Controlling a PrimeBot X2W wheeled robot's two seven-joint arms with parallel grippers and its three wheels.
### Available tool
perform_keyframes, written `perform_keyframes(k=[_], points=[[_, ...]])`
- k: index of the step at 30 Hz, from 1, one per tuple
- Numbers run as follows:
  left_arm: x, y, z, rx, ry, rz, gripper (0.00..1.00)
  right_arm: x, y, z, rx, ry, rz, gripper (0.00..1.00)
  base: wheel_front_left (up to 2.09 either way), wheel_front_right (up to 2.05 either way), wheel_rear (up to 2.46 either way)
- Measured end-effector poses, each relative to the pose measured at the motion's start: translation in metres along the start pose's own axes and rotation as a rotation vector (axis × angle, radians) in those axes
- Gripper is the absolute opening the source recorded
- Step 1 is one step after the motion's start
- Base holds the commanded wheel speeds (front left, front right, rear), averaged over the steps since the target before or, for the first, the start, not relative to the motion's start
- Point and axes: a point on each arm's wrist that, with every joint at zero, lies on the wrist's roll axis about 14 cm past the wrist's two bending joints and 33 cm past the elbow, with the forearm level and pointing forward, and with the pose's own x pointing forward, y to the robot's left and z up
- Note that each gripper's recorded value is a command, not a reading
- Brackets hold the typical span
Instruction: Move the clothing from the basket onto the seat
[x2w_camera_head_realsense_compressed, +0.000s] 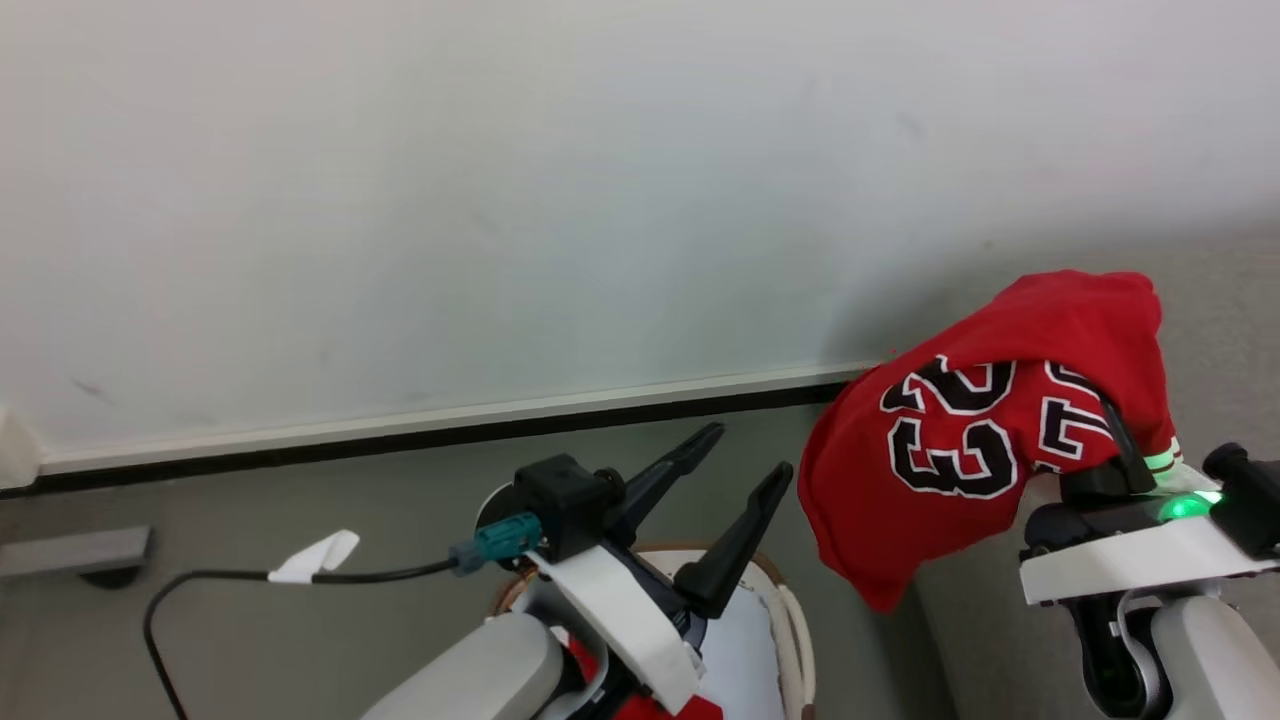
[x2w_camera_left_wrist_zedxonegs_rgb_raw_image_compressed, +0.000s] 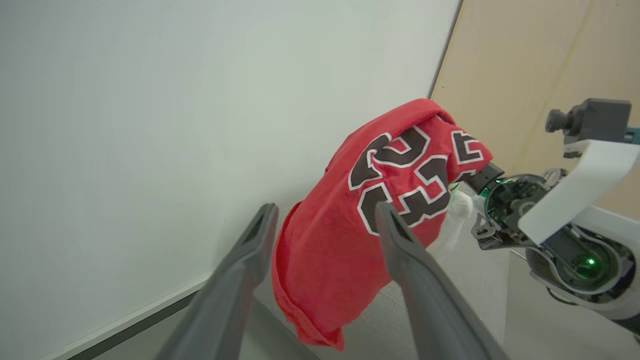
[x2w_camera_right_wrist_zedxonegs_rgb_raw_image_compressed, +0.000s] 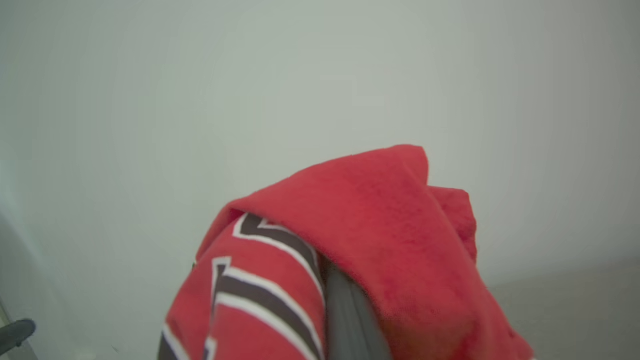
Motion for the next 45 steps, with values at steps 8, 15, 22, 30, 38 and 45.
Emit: perform_keyframes(k=[8,15,22,30,38,45], points=[[0.027,-0.032,-0.022,-0.007,0.02,-0.15,1.0,-0.043,-0.06,0.04,-0.084,-0.08,-0.175,0.0,0.0,0.0,0.0],[0.042,-0.053,-0.048,-0.035,0.058,-0.246,1.0,-0.07,-0.086,0.056,-0.129,-0.105,-0.274,0.0,0.0,0.0,0.0],[0.053,-0.05,-0.064,-0.077,0.076,-0.273,1.0,-0.072,-0.102,0.056,-0.165,-0.093,-0.322,0.0,0.0,0.0,0.0],[0.065,-0.019,-0.08,-0.089,0.101,-0.29,1.0,-0.005,-0.142,0.078,-0.163,-0.137,-0.36,0.0,0.0,0.0,0.0],[0.057,0.051,-0.123,-0.146,0.143,-0.182,1.0,0.072,-0.21,0.069,-0.256,-0.096,-0.439,0.0,0.0,0.0,0.0],[0.033,0.104,-0.169,-0.185,0.203,-0.058,1.0,0.097,-0.276,-0.026,-0.273,0.156,-0.561,0.0,0.0,0.0,0.0]])
